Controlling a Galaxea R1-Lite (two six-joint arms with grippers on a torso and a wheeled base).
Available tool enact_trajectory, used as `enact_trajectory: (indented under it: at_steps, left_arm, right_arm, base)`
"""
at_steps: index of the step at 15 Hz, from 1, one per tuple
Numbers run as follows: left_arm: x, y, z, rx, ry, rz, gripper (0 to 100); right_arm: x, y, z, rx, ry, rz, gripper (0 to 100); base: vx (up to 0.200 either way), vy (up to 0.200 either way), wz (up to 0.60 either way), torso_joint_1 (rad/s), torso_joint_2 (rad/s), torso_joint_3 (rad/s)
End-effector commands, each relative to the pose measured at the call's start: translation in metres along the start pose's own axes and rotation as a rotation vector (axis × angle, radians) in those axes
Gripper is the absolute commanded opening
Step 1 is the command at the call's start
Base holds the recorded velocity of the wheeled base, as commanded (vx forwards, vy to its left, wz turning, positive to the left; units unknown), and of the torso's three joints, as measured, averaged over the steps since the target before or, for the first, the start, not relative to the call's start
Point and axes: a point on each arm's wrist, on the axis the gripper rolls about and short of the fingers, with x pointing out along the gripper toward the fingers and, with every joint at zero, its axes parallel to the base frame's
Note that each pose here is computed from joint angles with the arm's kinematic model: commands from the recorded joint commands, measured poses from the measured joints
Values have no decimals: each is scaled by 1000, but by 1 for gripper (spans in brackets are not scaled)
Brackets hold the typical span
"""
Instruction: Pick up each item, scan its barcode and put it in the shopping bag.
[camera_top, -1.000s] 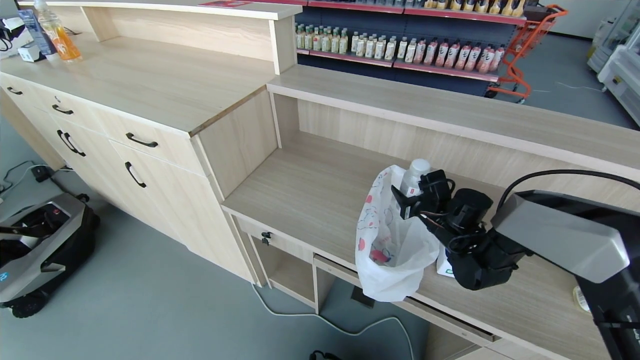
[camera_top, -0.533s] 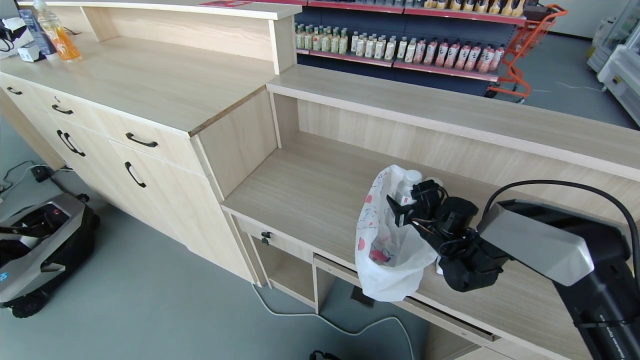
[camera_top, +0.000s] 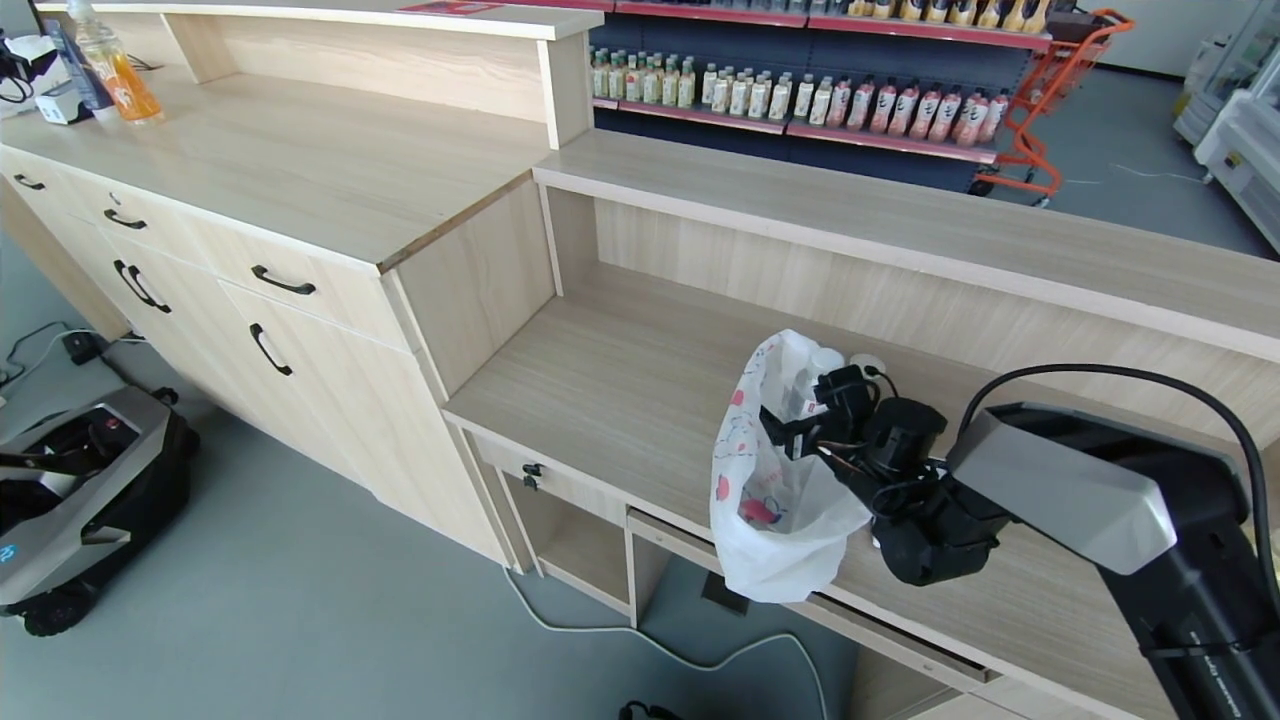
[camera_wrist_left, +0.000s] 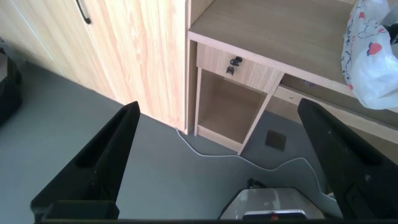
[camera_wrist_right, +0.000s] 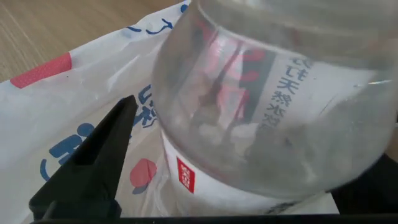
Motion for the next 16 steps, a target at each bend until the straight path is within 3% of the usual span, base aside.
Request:
enact_trajectory:
  at_steps: [1, 4, 7, 9, 10, 12, 16]
  left_arm:
    - [0, 0, 0, 0, 0, 0, 100]
    - [0, 0, 0, 0, 0, 0, 100]
    - [0, 0, 0, 0, 0, 0, 100]
    - [0, 0, 0, 0, 0, 0, 100]
    - [0, 0, 0, 0, 0, 0, 100]
    - [0, 0, 0, 0, 0, 0, 100]
    - [0, 0, 0, 0, 0, 0, 100]
  right_arm:
    - [-2, -3, 21, -3, -22, -4, 100]
    - [-53, -9, 84, -19, 22, 4, 100]
    - [-128, -9, 120, -26, 97, 19, 100]
    - [-164, -23, 162, -29, 94, -74, 100]
    - [-173, -30, 171, -34, 112, -122, 100]
    - [-205, -52, 182, -47, 262, -234, 100]
    - [-270, -100, 155, -92, 798, -588, 100]
  base:
    - [0, 0, 0, 0, 0, 0]
    - [0, 0, 0, 0, 0, 0]
    - [0, 0, 0, 0, 0, 0]
    - [0, 0, 0, 0, 0, 0]
    - [0, 0, 0, 0, 0, 0]
    - [0, 0, 0, 0, 0, 0]
    - [0, 0, -450, -118, 223, 104]
